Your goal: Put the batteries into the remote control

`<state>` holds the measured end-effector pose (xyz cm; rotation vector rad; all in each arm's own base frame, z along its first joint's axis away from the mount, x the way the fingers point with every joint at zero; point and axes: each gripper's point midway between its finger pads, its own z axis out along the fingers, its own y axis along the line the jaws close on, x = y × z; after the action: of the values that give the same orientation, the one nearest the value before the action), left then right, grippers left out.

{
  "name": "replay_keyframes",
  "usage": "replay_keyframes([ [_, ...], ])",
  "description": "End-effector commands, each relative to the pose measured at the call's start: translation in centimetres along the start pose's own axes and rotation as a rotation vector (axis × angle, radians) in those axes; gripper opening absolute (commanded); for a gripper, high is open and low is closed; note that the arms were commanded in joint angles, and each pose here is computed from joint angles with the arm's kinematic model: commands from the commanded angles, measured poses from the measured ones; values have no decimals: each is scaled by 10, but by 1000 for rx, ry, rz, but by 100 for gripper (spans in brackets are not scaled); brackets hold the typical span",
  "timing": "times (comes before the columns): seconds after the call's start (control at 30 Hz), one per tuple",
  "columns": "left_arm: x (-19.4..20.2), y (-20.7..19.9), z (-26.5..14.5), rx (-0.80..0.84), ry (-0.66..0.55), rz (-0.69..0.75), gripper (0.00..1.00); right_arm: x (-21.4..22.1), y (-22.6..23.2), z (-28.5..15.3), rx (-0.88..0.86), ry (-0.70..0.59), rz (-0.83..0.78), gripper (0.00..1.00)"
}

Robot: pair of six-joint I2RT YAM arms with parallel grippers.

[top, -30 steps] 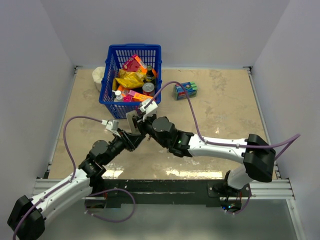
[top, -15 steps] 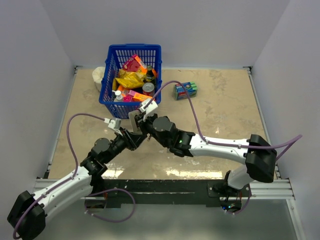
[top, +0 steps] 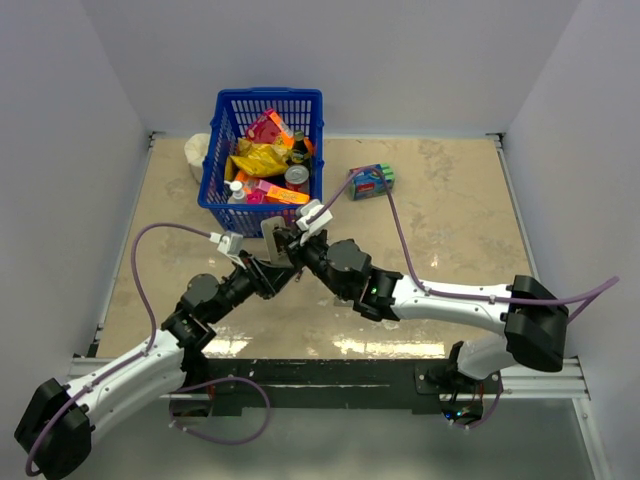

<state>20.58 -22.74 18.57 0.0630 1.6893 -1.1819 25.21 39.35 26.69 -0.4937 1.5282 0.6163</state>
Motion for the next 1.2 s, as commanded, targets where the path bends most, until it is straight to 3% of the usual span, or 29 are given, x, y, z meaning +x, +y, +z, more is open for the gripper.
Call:
replay_keyframes([
  [0.0,-45,-42,3,128,-134,-8,0,-24,-19,-4,62,-77,-24,11],
  [0.63,-43,-42,-2,143,-147,25,0,2,-14,5,61,48,-64,12],
  [1.17,-43,-41,0,136,-137,45,0,-6,-22,5,117,46,-46,21],
])
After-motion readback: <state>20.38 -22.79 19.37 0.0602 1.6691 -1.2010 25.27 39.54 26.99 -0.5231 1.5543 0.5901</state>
